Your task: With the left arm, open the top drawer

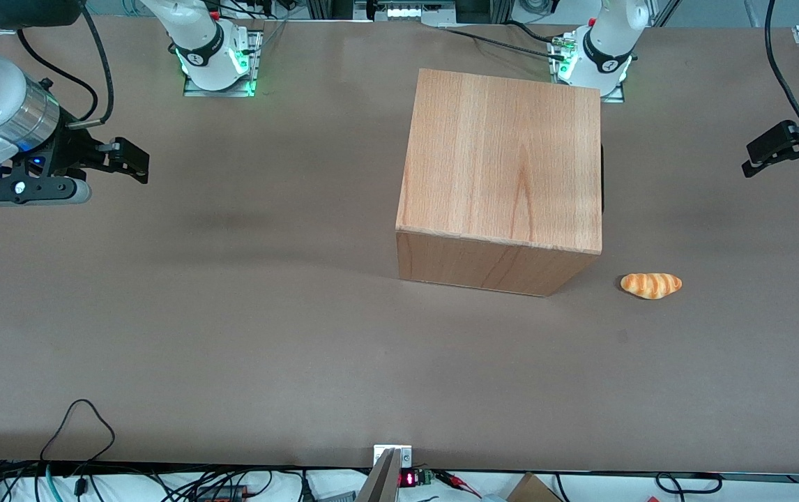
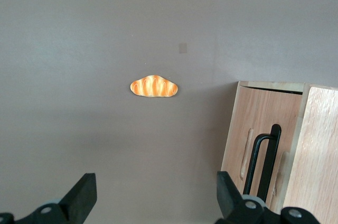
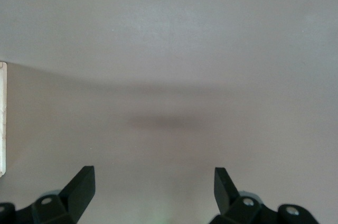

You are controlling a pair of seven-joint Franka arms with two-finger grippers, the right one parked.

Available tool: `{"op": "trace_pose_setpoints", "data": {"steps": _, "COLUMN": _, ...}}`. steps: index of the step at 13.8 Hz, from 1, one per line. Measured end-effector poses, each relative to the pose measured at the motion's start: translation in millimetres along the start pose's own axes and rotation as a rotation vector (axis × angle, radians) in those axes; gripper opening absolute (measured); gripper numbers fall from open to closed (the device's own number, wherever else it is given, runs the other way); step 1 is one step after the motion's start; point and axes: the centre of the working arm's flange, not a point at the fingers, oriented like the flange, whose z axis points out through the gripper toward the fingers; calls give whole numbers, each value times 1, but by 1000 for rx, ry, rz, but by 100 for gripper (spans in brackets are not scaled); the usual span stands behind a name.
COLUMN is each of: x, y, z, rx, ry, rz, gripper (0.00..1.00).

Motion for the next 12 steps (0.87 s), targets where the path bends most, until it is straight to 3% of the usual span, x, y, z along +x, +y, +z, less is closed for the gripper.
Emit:
{"op": "trace_pose_setpoints", "data": {"steps": 5, "x": 0, "y": 0, "z": 0, "rx": 0, "ry": -9, "rz": 1, "gripper": 100}}
{"op": "trace_pose_setpoints", "data": {"steps": 9, "x": 6, "y": 5, "z": 24, "rx": -4, "ry": -85, "rz": 12, "gripper": 100}}
{"op": "trace_pose_setpoints", "data": {"steps": 12, "x": 9, "y": 15, "z": 46, "rx": -55, "ry": -133, "rz": 21, "gripper": 100}}
